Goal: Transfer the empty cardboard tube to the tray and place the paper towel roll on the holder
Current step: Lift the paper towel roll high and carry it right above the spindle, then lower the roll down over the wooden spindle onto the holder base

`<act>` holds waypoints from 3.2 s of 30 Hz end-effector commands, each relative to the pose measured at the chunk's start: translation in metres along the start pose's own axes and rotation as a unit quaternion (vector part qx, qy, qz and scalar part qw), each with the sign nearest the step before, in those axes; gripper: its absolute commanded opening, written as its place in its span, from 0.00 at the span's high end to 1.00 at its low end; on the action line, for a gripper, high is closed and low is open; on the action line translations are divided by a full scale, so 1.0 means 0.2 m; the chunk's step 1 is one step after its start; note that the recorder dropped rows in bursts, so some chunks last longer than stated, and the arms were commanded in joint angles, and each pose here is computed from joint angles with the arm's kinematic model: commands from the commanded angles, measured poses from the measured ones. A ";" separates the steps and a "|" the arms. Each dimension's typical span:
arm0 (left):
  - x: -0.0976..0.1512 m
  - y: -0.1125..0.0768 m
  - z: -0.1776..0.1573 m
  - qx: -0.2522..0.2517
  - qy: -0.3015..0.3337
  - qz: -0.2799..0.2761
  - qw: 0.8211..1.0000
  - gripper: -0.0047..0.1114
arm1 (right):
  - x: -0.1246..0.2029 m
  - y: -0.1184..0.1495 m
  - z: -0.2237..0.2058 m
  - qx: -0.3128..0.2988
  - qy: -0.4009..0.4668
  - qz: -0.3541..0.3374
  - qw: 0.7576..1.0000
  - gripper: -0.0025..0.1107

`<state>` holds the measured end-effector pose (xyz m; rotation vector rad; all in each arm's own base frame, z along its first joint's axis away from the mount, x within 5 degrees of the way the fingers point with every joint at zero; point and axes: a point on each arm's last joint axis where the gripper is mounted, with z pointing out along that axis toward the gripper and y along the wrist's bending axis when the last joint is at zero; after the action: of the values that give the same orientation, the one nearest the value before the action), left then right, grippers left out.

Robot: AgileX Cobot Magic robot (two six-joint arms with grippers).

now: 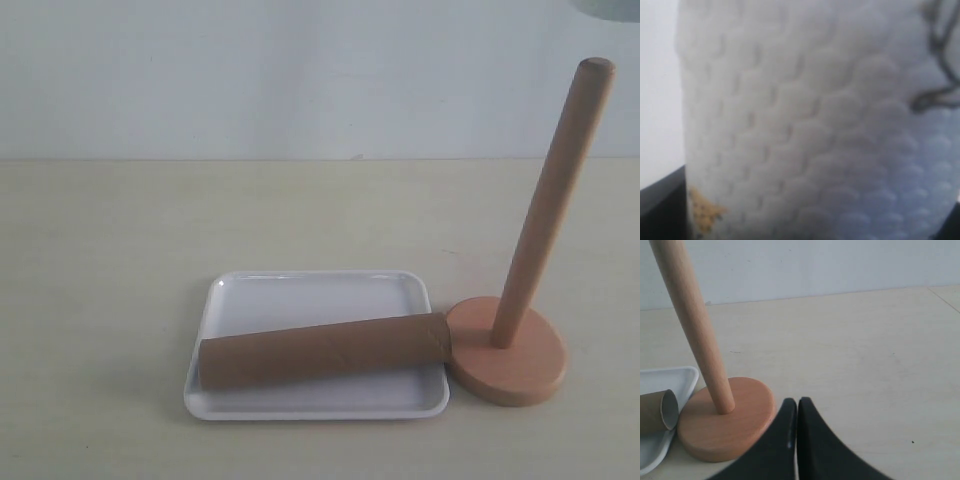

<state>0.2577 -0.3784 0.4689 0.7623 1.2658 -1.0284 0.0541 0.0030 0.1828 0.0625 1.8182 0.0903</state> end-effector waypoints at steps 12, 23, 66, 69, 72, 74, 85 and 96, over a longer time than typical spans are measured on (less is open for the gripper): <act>0.04 0.08 -0.06 0.024 0.034 0.005 0.999 0.92 | -0.01 0.00 0.00 0.003 -0.008 0.001 1.000 0.98; 0.10 0.09 -0.05 0.017 0.047 0.002 0.999 0.92 | -0.01 0.00 0.00 0.003 -0.008 0.001 1.000 0.98; 0.83 0.22 -0.07 0.029 0.058 -0.036 0.997 0.92 | -0.01 0.00 0.00 0.003 -0.007 0.001 1.000 0.98; 0.89 0.24 -0.12 0.018 0.043 -0.050 0.998 0.92 | -0.01 0.00 0.00 0.003 -0.007 0.001 1.000 0.98; 0.97 0.27 -0.18 0.005 0.038 -0.059 0.998 0.92 | -0.01 0.00 0.00 0.003 -0.007 0.001 1.000 0.98; 1.02 0.28 -0.21 -0.005 0.051 -0.058 0.997 0.92 | -0.01 0.00 0.00 0.003 -0.007 0.001 1.000 0.98; 1.33 0.28 -0.26 0.013 0.104 -0.053 0.993 0.92 | -0.01 0.00 0.00 0.003 -0.007 0.001 1.000 0.98; 1.43 0.30 -0.26 -0.011 0.141 -0.100 0.985 0.70 | -0.01 0.00 0.00 0.003 -0.007 0.001 1.000 0.98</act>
<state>0.2912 -0.3627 0.1718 0.8399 1.5930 -1.0605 0.0541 0.0030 0.1829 0.0636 1.8181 0.0919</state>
